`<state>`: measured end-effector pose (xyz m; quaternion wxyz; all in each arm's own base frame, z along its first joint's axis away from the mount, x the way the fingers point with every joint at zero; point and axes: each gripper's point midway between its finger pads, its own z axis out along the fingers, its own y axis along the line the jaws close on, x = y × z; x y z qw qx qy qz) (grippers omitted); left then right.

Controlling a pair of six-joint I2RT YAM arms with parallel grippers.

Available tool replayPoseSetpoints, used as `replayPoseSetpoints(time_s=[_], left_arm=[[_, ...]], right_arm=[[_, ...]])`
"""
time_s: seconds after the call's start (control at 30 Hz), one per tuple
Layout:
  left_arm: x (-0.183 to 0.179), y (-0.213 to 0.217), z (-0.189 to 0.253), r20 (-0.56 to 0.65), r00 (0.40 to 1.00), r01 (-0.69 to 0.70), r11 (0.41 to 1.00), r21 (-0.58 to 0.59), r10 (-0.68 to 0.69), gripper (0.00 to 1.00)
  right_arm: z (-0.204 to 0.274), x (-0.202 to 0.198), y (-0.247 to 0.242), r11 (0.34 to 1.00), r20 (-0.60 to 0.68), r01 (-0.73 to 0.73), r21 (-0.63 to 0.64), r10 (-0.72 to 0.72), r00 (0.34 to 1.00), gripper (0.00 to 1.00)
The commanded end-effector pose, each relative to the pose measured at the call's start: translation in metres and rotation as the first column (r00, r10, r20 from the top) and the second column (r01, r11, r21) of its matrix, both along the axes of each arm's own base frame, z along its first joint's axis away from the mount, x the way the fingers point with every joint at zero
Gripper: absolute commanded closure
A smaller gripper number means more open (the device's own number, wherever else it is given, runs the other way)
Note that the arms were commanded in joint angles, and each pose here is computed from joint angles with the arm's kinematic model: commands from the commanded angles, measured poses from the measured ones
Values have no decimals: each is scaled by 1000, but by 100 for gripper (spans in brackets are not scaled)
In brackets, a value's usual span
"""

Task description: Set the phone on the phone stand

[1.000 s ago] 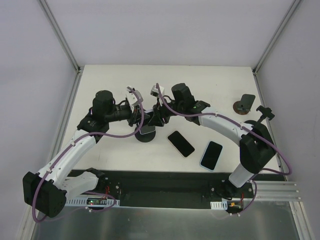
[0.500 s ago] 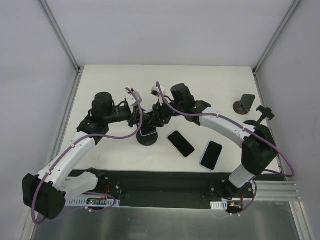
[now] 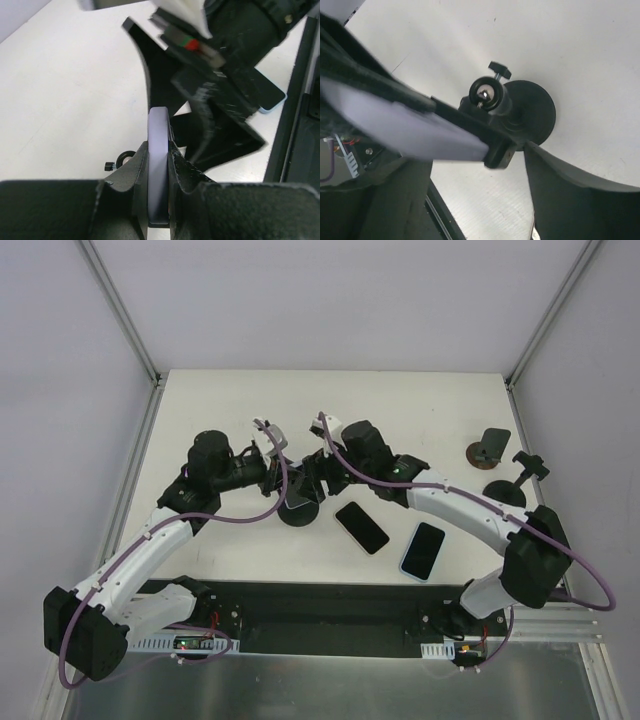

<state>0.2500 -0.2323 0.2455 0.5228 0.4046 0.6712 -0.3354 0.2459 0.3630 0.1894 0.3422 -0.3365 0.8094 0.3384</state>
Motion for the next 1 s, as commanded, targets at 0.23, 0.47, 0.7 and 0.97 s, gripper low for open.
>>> replayPoseSetpoints(time_s=[0.23, 0.47, 0.7, 0.97], left_arm=[[28, 15, 2, 68, 987, -150, 988, 18, 149, 100], [57, 49, 0, 11, 897, -443, 896, 23, 443, 100], [73, 89, 5, 28, 775, -629, 765, 136, 632, 100], [99, 136, 12, -83, 627, -772, 632, 61, 774, 100]], right_arm=[[66, -39, -59, 989, 195, -64, 137, 37, 980, 3], [34, -32, -97, 991, 206, 1, 135, -29, 978, 3], [27, -33, -103, 976, 202, -14, 217, -31, 979, 3], [35, -35, -110, 963, 230, -30, 266, -33, 973, 3]])
